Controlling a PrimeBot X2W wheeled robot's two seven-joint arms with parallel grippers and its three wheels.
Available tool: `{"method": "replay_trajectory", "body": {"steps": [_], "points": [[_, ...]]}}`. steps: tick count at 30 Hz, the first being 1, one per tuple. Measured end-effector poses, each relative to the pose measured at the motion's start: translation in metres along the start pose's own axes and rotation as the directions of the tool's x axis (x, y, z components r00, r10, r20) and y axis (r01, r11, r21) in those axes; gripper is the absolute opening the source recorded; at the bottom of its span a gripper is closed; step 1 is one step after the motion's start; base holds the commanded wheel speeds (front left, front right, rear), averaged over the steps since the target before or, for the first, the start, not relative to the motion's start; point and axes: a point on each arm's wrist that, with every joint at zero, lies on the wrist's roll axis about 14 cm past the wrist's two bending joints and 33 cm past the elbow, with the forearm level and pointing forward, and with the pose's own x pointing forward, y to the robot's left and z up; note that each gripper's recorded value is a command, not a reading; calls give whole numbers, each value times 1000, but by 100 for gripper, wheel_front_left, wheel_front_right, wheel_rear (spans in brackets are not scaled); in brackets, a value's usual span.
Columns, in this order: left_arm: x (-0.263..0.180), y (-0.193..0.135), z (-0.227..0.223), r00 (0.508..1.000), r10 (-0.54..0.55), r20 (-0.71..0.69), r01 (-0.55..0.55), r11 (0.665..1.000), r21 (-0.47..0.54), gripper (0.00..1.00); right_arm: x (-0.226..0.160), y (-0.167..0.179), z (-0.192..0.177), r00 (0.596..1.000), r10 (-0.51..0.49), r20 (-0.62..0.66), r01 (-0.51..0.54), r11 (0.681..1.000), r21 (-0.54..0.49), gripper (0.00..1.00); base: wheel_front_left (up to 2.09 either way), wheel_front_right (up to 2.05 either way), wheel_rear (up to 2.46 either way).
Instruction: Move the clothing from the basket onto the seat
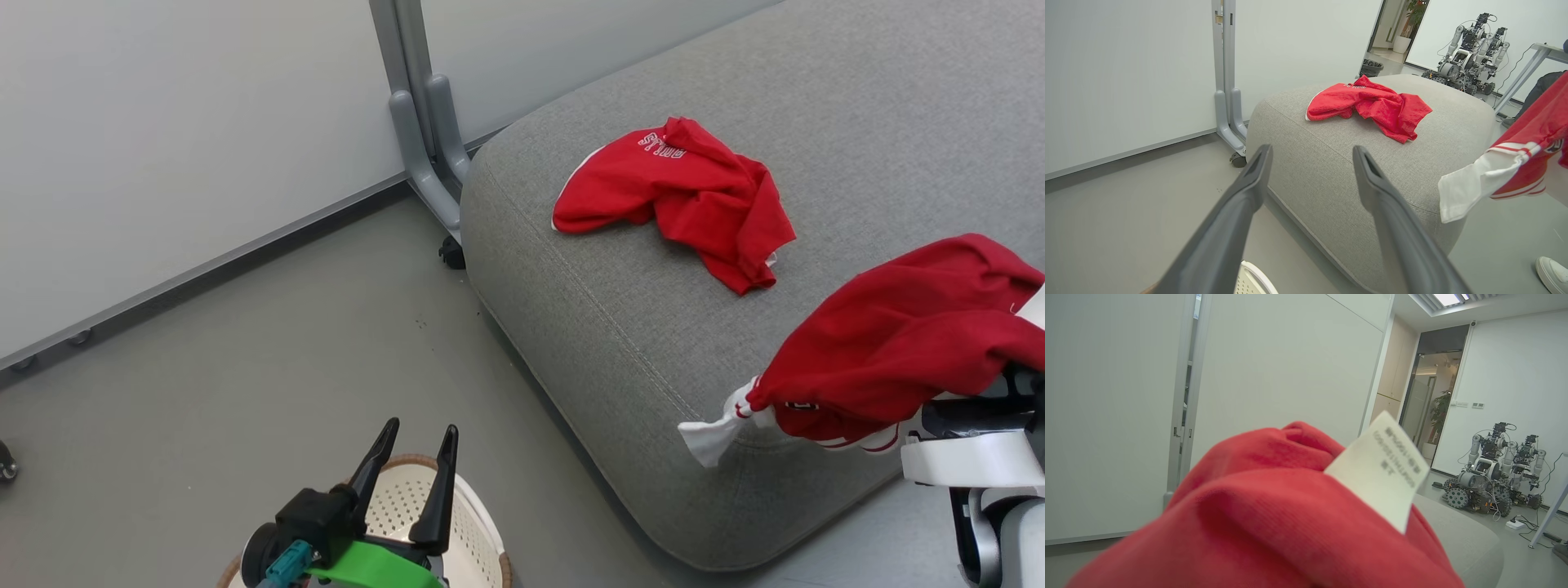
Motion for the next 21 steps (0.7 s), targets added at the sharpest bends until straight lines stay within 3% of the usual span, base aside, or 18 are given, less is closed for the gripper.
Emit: {"method": "replay_trajectory", "body": {"steps": [11, 21], "points": [[-5, 5, -7, 1000, 18, -16, -18, 1000, -22, 100, 28, -5, 17, 997, 28, 69, -24, 998, -53, 0, 0, 0, 0], [25, -3, -14, 997, -76, -20, 77, 996, 36, 100, 117, -25, 92, 950, 47, 309, 18, 979, -204, 0, 0, 0, 0]]}}
